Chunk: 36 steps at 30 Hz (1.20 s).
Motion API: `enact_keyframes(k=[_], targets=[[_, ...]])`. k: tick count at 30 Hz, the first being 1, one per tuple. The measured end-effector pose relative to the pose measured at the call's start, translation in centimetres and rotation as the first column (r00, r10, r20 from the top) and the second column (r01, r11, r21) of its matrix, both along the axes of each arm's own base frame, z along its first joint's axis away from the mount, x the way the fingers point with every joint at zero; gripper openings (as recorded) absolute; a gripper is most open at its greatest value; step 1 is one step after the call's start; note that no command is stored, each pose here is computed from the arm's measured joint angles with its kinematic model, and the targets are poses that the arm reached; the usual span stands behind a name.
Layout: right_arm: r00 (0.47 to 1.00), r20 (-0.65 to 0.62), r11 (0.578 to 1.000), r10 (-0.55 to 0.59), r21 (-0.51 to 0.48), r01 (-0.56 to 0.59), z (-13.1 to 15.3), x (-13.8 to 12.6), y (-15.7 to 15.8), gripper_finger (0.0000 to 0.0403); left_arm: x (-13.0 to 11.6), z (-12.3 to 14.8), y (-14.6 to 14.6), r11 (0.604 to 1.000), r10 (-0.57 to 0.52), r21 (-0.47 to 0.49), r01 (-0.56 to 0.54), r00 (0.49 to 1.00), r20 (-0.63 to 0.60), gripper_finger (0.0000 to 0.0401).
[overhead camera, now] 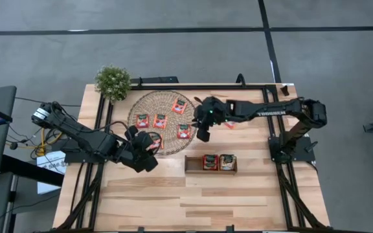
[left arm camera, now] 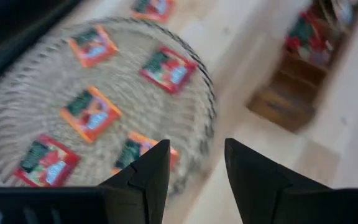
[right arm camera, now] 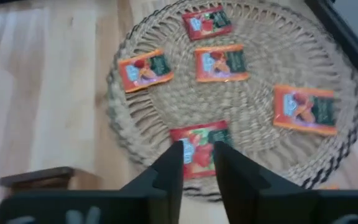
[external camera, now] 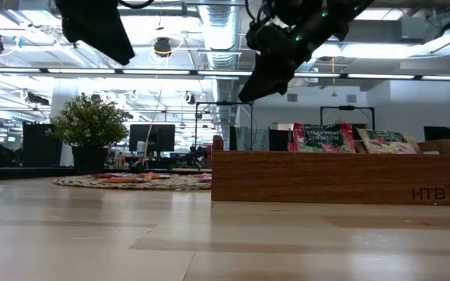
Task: Pick & Place Tea
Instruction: Put the right red tea bag into the middle slot of the wooden organizer
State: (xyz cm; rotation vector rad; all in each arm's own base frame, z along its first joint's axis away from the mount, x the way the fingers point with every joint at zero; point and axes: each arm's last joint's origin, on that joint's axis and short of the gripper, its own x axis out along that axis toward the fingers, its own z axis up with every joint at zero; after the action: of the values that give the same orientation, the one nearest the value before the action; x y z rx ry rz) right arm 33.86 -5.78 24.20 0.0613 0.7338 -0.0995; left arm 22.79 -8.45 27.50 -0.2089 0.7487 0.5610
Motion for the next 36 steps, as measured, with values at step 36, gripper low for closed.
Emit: enact_keyframes(k=[36], targets=[[0.874, -0.459, 0.986, 0.161, 0.04, -0.161, -6.4, 10.9, -4.5, 0.0178, -6.9, -5.0, 8.7, 0.991, -0.109, -0.049, 0.125, 0.963, 0.246, 0.0147]])
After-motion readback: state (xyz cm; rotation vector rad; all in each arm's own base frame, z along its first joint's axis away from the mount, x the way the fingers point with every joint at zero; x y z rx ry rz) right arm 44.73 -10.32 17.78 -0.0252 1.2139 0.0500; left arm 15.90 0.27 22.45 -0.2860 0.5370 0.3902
